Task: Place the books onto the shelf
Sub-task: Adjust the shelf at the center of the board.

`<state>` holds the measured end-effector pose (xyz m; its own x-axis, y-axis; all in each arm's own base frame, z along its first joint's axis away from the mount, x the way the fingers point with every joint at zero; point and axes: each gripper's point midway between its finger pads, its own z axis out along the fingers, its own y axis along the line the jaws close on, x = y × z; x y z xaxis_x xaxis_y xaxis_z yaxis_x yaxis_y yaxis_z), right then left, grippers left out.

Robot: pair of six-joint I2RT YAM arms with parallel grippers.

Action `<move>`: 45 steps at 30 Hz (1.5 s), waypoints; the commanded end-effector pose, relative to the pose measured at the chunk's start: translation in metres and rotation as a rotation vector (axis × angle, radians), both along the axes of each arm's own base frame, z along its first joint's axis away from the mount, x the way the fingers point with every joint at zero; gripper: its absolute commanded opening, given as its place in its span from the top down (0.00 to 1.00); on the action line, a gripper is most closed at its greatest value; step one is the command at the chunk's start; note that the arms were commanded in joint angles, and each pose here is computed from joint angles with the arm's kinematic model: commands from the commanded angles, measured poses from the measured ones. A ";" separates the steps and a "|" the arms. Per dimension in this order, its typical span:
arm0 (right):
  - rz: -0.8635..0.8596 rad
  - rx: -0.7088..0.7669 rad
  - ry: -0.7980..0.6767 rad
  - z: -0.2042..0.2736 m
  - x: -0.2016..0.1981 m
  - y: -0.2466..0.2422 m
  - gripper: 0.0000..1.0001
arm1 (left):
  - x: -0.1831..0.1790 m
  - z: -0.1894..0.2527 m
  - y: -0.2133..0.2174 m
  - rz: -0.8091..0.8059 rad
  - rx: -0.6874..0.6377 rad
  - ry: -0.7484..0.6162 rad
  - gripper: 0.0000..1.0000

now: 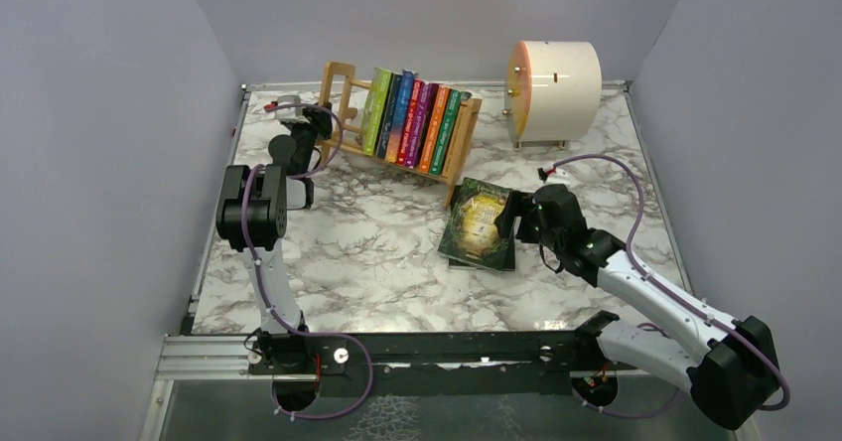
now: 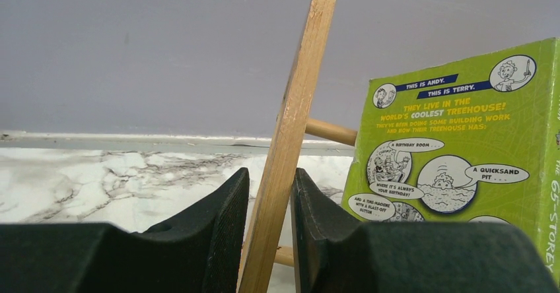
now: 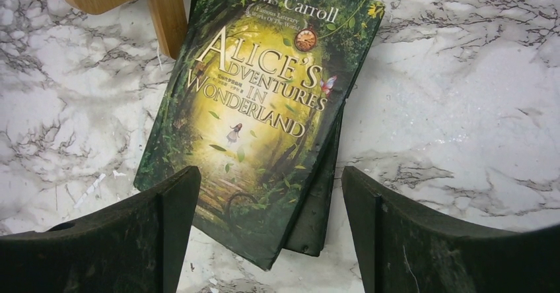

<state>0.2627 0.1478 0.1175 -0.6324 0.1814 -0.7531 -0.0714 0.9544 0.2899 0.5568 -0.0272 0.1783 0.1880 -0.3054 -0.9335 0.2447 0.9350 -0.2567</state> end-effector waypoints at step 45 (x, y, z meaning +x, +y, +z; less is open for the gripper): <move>-0.043 0.021 0.014 0.016 0.013 0.006 0.08 | -0.130 0.143 -0.027 -0.218 -0.429 -0.134 0.01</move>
<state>0.2674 0.1497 0.1182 -0.6502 0.1811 -0.7378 -0.0509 0.9586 0.2801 0.4445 -0.0249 0.3198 0.3431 -0.5539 -0.7586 0.3255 0.8277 -0.4572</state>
